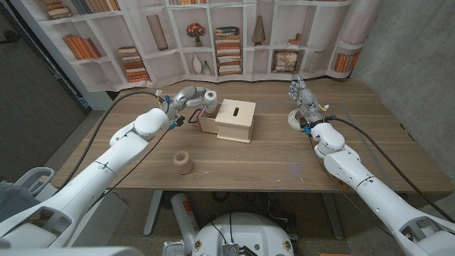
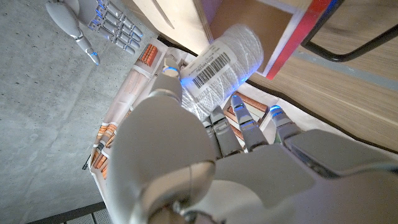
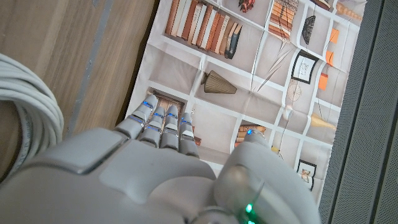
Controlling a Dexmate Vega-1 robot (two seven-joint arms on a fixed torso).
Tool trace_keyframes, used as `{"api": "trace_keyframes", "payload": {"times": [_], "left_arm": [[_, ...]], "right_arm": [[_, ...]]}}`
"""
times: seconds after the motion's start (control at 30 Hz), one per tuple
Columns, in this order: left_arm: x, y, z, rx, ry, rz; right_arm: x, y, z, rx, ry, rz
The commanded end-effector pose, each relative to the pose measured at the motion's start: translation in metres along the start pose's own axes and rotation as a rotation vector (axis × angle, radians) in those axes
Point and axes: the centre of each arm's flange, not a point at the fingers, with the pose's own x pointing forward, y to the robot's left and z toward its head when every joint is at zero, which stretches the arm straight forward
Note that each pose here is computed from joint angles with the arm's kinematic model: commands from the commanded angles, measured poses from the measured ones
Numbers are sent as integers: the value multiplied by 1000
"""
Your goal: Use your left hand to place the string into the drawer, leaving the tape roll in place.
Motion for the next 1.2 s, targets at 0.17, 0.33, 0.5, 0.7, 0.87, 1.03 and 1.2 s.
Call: {"api": "trace_keyframes", "payload": {"times": [0.17,0.33,0.5,0.7,0.87,1.03,1.2], "left_arm": [[6,-10,-1,15,26,-47],[4,-11,-1,15,29,-42],[-1,-10,-4,10,37,-25],[-7,-9,-5,15,45,-13],[-10,-8,-6,14,53,-5],[-12,-8,-8,2,56,2],[-14,-8,-12,-4,65,-1]], "right_arm": [[-5,-4,-5,6,9,-6],[-6,-4,-6,7,11,-6],[-8,-5,-6,6,12,-7],[-8,-5,-8,6,16,-4],[-6,-3,-9,7,18,4],[-4,-2,-10,6,23,10],[-2,0,-12,8,29,16]]}}
